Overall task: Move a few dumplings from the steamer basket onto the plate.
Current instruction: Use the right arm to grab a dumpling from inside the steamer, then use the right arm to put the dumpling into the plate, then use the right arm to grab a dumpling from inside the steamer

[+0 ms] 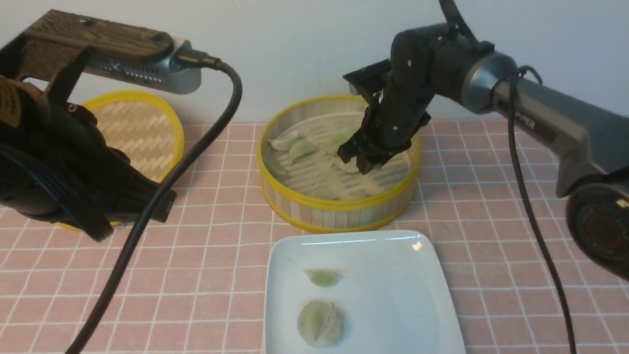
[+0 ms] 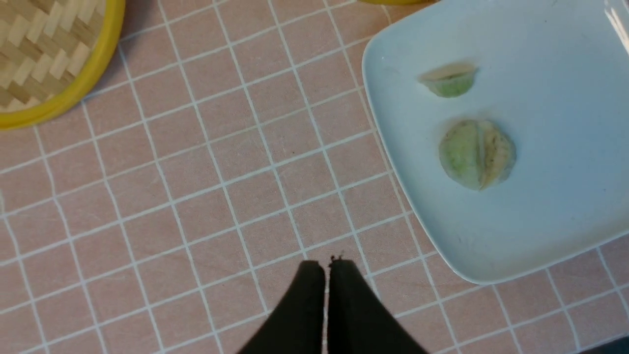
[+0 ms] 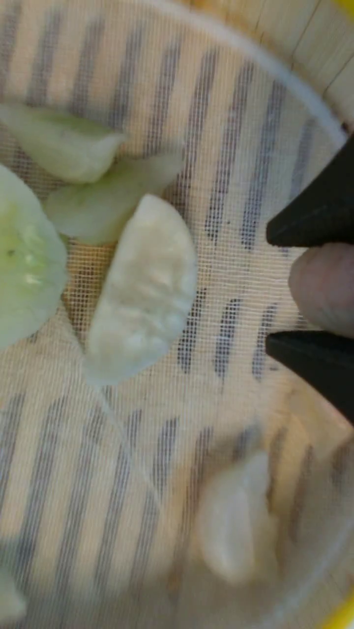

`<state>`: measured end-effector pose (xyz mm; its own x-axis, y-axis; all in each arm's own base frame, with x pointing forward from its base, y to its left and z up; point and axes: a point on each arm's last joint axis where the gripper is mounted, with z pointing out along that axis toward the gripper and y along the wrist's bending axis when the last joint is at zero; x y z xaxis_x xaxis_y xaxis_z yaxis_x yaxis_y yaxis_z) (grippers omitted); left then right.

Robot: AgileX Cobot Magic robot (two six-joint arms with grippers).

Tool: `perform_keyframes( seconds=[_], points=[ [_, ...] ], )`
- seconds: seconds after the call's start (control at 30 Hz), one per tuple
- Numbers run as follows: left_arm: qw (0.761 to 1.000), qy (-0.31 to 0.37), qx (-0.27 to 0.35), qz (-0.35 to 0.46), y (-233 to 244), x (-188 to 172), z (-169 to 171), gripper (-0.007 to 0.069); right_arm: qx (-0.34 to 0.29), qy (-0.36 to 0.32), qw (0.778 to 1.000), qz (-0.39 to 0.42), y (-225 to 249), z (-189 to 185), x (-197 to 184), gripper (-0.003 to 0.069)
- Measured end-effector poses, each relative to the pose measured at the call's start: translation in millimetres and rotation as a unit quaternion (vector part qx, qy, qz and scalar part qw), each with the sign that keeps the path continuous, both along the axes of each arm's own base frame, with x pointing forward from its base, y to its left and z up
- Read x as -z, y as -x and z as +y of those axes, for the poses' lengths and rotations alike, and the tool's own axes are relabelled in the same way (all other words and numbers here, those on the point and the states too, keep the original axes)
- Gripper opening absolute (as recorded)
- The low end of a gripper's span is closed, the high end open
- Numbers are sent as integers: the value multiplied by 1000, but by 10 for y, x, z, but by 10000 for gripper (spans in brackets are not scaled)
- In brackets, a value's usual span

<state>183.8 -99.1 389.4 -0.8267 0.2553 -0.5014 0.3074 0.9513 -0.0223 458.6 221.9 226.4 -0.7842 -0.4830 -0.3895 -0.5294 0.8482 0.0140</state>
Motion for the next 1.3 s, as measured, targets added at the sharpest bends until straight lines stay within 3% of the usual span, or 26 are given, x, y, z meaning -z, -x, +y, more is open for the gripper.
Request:
perform_keyframes(
  seconds=[0.13, 0.27, 0.4, 0.53, 0.6, 0.7, 0.9, 1.1, 1.3],
  points=[
    [1000, -2, 0, -2, 1, -3, 5, -6, 0, -25, 1000, -13, 241, -82, -454, 202],
    [1000, -3, -1, -2, 0, -3, 7, -6, 0, -53, 998, 39, 686, -172, -578, 202],
    [1000, -3, -1, -3, -1, -3, 7, -6, -3, -62, 989, 133, 1205, -155, -284, 202],
    [1000, -1, 0, -6, -6, -7, 4, -6, -10, -55, 986, 158, 1374, -31, 47, 207],
    [1000, 0, 0, -8, -9, -9, 2, -6, -12, -53, 986, 161, 1388, -6, 93, 226],
    [1000, 2, 0, -11, -14, -12, -1, -6, -19, -55, 986, 157, 1412, 64, 101, 365],
    [1000, 2, 0, -11, -14, -12, -1, -6, -6, -72, 990, 122, 1271, 102, -178, 582],
    [1000, 1, 0, -10, -15, -9, -1, -6, 31, -85, 996, 7, 669, -28, -497, 606],
    [1000, -3, -1, -3, -4, 0, 6, -6, 63, -83, 994, -23, 23, -81, -182, 601]
  ],
)
